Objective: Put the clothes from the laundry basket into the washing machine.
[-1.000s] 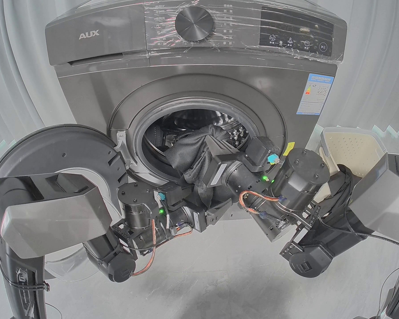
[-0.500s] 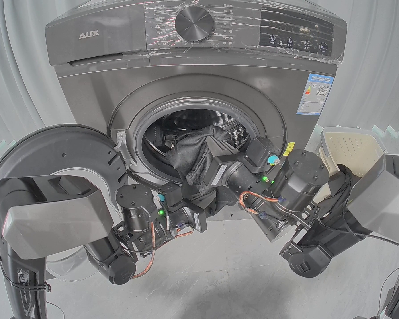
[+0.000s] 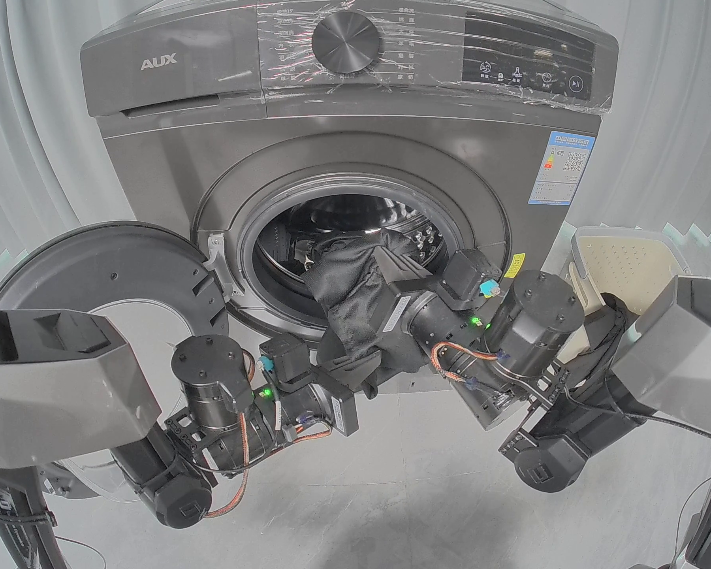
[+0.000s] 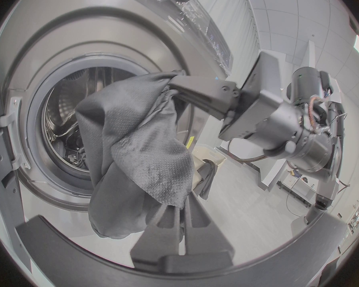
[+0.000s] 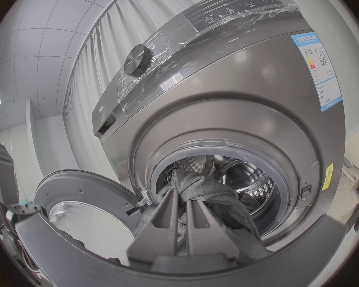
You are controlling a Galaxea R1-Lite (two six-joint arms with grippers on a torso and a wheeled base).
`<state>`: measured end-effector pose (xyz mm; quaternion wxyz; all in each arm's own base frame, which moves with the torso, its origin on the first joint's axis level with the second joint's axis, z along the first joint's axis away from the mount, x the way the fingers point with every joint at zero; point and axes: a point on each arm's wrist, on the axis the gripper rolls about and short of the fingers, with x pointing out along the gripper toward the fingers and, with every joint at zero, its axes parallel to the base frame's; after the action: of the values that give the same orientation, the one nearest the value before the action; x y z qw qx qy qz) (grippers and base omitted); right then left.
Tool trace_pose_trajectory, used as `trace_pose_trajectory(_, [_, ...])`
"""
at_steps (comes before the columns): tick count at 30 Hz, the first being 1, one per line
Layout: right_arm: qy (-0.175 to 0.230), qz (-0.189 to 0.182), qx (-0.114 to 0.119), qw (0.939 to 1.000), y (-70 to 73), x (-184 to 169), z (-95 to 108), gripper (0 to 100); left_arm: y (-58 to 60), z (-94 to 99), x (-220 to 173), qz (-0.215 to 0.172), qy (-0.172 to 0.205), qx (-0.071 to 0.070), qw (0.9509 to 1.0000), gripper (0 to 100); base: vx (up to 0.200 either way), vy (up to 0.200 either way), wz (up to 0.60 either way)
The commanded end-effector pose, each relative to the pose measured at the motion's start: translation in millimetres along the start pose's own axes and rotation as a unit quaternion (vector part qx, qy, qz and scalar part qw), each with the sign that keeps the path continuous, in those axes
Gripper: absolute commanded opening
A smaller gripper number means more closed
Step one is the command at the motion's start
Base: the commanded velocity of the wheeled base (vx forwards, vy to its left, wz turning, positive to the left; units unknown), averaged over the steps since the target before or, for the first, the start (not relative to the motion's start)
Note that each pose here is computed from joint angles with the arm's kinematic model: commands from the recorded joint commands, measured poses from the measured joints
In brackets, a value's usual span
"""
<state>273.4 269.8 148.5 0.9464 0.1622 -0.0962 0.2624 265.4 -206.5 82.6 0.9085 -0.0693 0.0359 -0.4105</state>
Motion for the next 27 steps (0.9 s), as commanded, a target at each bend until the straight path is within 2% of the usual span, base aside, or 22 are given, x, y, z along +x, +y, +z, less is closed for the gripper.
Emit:
trace_pose_trajectory(1, [0.006, 0.0, -0.002, 1.0, -1.6, -2, -5, 0, -11.7, 14.0, -7, -0.014, -0.017, 0.003, 0.9997, 0, 0.0, 0.0, 0.0])
trace_pose_trajectory(2, [0.008, 0.0, -0.002, 1.0, -1.9, -3, -5, 0, -12.3, 14.3, -7, -0.015, -0.017, 0.003, 0.9997, 0, 0.0, 0.0, 0.0])
trace_pose_trajectory(3, [0.012, -0.001, -0.003, 0.9999, -2.6, -4, -7, 100, -12.8, 17.0, -8, -0.015, -0.022, 0.004, 0.9996, 0, 0.0, 0.0, 0.0])
trace_pose_trajectory(12, [0.035, 0.009, -0.005, 0.9993, -6.3, -14, -10, 100, -8.9, 35.0, -8, -0.011, -0.054, 0.01, 0.9984, 0, 0.0, 0.0, 0.0])
trace_pose_trajectory(15, [0.038, 0.006, -0.005, 0.9992, -9.2, -17, -10, 100, -4.2, 43.7, -2, -0.002, -0.073, 0.012, 0.9973, 0, 0.0, 0.0, 0.0])
trace_pose_trajectory(18, [0.036, -0.006, -0.007, 0.9993, -17.4, -16, -7, 100, 1.3, 44.4, -1, 0.006, -0.075, 0.012, 0.9971, 0, 0.0, 0.0, 0.0])
trace_pose_trajectory(23, [0.057, -0.015, -0.014, 0.9982, -26.4, -24, -13, 100, 3.4, 46.4, -3, 0.01, -0.079, 0.013, 0.9967, 0, 0.0, 0.0, 0.0])
trace_pose_trajectory(27, [0.071, 0.005, -0.01, 0.9974, -26.8, -35, -17, 100, 9.4, 47.6, -4, 0.022, -0.081, 0.013, 0.9963, 0, 0.0, 0.0, 0.0])
